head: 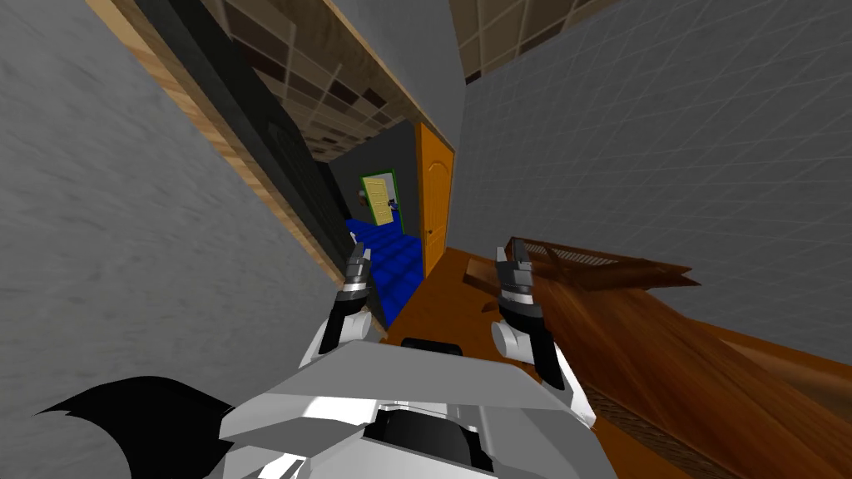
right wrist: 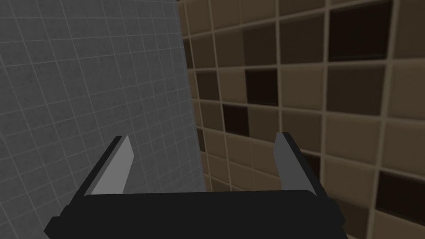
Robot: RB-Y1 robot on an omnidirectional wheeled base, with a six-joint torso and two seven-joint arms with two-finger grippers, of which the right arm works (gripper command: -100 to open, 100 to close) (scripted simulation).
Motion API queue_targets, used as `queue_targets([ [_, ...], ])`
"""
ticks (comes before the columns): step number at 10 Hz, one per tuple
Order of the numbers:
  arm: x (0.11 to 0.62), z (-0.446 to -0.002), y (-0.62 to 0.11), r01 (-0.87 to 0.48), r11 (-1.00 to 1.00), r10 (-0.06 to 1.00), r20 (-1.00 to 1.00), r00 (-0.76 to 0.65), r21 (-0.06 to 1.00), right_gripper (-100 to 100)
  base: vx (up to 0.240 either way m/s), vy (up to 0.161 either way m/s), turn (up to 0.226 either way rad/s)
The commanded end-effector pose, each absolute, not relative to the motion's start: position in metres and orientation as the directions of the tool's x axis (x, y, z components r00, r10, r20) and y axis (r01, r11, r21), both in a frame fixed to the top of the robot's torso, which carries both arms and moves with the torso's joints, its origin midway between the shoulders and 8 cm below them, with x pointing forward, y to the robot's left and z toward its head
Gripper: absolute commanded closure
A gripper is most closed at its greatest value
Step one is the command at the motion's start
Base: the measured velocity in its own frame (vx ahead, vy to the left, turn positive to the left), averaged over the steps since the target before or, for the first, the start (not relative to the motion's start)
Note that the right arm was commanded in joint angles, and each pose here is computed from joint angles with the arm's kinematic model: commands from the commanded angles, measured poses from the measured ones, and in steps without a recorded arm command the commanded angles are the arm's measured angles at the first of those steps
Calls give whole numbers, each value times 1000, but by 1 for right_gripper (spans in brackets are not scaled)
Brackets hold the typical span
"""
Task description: Push the door open
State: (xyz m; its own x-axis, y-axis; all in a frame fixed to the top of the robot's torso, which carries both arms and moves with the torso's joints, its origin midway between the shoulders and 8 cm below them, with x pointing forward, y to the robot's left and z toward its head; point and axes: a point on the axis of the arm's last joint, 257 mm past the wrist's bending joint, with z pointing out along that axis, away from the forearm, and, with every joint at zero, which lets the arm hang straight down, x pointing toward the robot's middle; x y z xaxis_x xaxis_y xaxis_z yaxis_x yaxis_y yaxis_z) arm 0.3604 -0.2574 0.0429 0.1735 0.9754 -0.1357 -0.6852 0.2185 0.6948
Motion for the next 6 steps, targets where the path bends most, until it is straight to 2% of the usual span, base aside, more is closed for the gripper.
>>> queue_targets([
  [1,370,31,-251,-670,200,980,-136,147,715,-100,178,-81,105],
  [6,397,-1,-232,-625,155,988,-136,78,765,-100,148,-86,106],
])
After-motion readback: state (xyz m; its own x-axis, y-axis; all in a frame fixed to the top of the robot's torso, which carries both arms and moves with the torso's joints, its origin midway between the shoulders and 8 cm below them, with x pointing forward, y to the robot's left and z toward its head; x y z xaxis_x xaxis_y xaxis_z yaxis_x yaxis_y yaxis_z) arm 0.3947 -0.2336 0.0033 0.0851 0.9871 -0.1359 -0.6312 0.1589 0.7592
